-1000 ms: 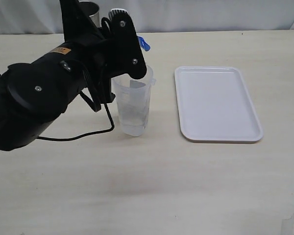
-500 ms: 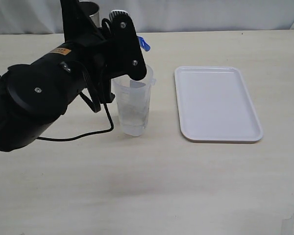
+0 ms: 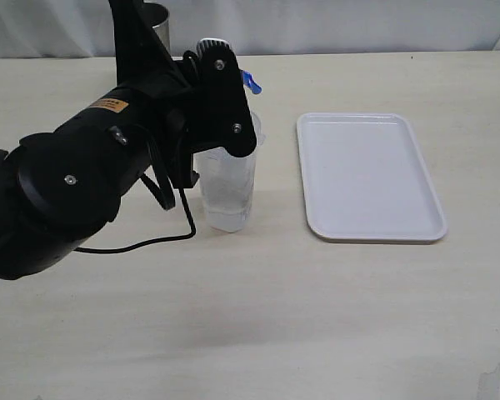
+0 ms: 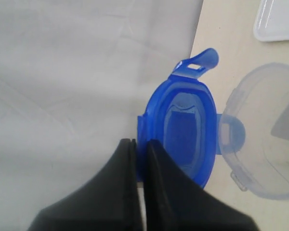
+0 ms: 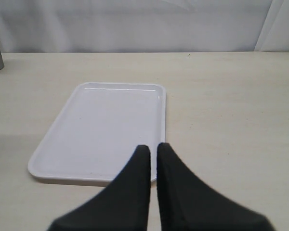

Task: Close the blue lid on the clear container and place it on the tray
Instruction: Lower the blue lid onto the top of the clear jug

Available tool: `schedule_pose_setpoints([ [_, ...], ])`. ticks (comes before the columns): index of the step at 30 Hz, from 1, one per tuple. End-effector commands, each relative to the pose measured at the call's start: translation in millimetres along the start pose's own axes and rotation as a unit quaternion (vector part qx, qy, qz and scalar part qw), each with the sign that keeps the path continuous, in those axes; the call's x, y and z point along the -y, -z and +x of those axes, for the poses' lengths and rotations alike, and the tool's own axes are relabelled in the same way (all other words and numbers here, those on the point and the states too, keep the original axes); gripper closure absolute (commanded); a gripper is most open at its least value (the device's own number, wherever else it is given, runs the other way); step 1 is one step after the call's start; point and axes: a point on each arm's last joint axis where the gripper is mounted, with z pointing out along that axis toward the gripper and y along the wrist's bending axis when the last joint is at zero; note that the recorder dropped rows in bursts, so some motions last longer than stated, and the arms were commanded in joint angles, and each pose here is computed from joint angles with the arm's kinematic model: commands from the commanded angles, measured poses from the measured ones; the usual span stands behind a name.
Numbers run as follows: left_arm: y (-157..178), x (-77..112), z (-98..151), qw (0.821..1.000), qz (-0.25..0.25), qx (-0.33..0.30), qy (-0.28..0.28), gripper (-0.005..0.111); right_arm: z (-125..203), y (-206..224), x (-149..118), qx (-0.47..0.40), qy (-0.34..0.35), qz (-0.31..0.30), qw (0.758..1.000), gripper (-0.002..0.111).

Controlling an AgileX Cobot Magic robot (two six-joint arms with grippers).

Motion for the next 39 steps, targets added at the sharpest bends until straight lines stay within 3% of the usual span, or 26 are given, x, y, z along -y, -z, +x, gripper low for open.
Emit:
schedule_pose_setpoints([
  [1, 3, -1.4, -2, 1.000, -0.007, 0.004, -0.018, 0.107, 0, 0, 1, 0.002, 0.003, 0.004, 1.000, 0.103],
  [18, 7, 1.0, -8, 1.000, -0.007, 0.013, -0.020, 0.107, 0, 0, 1, 0.002, 0.003, 0.004, 1.000, 0.103],
  [39, 7, 9.2, -9, 0.999, 0.039, 0.022, -0.002, 0.107, 0, 0, 1, 0.002, 0.003, 0.004, 1.000, 0.103],
])
